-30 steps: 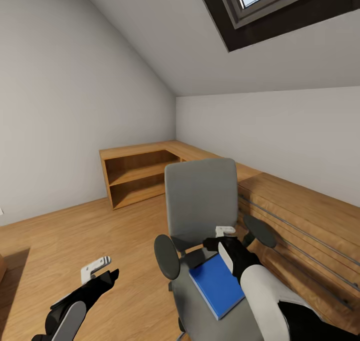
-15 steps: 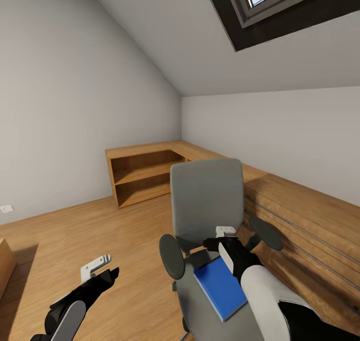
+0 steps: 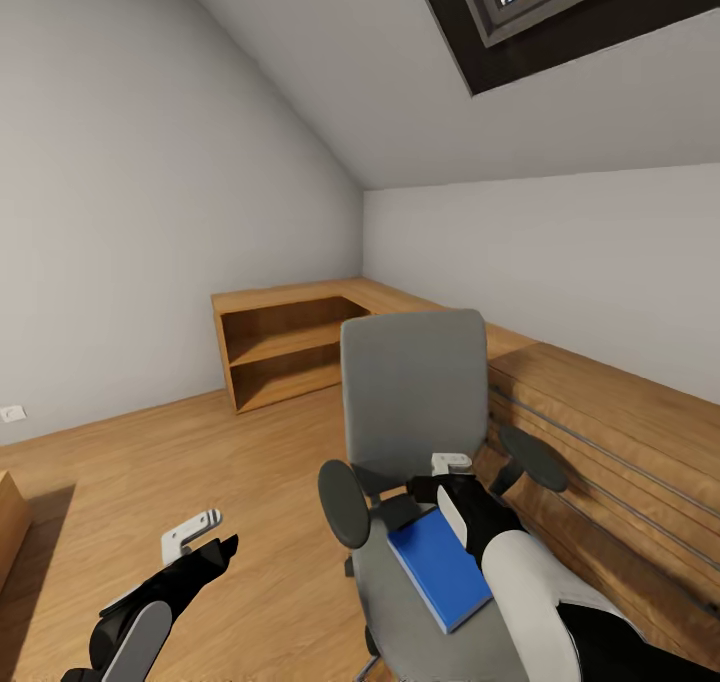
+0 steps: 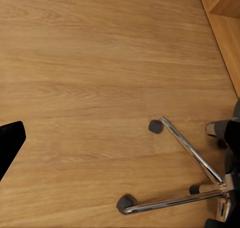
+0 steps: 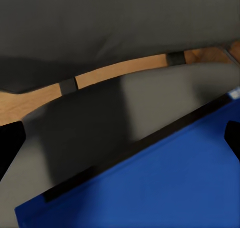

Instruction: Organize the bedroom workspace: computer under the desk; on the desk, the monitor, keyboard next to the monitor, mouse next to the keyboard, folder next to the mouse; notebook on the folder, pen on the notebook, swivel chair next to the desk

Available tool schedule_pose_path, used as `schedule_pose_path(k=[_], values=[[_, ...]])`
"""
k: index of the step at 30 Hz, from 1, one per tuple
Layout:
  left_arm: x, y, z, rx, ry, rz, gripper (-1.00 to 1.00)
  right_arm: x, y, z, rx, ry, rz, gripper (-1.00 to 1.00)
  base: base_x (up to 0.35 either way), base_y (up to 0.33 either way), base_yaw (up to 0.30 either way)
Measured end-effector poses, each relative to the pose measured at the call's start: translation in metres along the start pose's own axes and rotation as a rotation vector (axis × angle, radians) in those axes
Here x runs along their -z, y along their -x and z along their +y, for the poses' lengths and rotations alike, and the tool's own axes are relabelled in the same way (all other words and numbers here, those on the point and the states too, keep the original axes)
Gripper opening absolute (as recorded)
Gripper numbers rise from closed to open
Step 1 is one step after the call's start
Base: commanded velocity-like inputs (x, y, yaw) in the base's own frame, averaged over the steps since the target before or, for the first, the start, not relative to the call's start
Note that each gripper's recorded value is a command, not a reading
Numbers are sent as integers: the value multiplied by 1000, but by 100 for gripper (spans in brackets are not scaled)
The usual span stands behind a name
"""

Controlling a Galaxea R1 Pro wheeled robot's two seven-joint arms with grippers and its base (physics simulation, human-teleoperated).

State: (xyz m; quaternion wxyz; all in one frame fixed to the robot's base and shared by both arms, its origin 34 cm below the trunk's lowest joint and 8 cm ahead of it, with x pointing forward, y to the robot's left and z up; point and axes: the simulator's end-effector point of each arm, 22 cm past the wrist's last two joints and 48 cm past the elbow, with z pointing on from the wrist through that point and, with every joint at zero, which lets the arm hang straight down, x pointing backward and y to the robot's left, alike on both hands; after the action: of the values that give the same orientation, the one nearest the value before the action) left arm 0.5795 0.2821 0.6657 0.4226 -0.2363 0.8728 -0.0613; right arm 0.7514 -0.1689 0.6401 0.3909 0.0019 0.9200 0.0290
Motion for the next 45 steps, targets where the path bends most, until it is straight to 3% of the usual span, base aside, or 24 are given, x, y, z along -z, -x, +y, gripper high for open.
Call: schedule_pose_path(k=[21,45], values=[[-22,-35,17,1,1,0,100,-24,-36,-4,1,-3,-2,100,0,0,0],[-28,-47,25,-5,21,28,100,-24,-36,-2,2,-1,-2,100,38,0,0]])
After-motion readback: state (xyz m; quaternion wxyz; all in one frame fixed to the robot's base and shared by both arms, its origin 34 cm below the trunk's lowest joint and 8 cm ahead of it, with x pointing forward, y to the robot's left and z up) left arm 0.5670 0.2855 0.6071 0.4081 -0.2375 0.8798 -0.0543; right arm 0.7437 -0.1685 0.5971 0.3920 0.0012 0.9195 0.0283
